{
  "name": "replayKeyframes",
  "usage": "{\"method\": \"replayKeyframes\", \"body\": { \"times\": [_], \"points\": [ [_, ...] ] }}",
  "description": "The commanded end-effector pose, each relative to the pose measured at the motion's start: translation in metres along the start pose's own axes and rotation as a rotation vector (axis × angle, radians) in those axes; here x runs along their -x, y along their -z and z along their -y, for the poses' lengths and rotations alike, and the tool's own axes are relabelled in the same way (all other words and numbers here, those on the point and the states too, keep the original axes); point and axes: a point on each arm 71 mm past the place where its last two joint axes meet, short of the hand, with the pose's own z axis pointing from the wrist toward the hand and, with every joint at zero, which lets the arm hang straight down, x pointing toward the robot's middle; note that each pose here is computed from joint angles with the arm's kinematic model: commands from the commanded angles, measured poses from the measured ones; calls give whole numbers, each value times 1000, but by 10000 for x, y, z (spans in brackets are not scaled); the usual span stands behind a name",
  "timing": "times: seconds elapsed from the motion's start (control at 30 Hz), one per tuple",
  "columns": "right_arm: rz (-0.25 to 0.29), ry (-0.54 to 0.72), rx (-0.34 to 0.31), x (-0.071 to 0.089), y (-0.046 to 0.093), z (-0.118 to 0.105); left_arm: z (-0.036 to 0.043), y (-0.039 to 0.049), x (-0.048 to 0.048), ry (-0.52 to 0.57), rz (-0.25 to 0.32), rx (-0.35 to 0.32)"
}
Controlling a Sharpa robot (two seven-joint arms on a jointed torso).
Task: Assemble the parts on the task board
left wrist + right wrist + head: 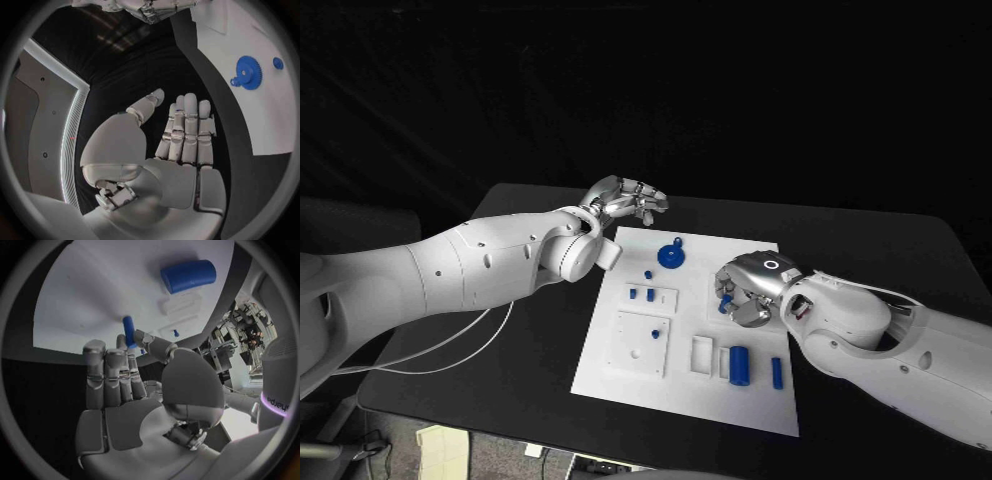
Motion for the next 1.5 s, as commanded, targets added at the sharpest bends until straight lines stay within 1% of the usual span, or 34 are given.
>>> {"method": "replayKeyframes", "body": {
  "times": [0.03,0.17,0.4,0.6,0.7,0.8,1.0,1.13,1.3,1.5],
  "points": [
    [29,0,12,89,27,-42,23,-9,-18,9,-10,-13],
    [55,-9,26,197,33,-97,23,-9,-18,9,-10,-13],
    [66,-20,72,247,-5,-280,18,-16,-5,7,-6,-12],
    [75,-45,142,278,-113,-571,16,-27,-6,6,-4,-12],
    [73,-62,180,234,-158,-759,17,-33,-14,6,-5,-13],
    [77,-61,230,196,-239,-997,19,-44,-32,7,-7,-13],
    [67,-68,292,81,-311,-1299,24,-61,-63,8,-11,-14],
    [62,-68,320,6,-340,-1449,27,-72,-79,8,-13,-15],
    [59,-65,345,-48,-367,-1577,30,-78,-96,9,-17,-15],
    [40,-57,350,-141,-391,-1624,35,-87,-122,11,-22,-16]
  ]
}}
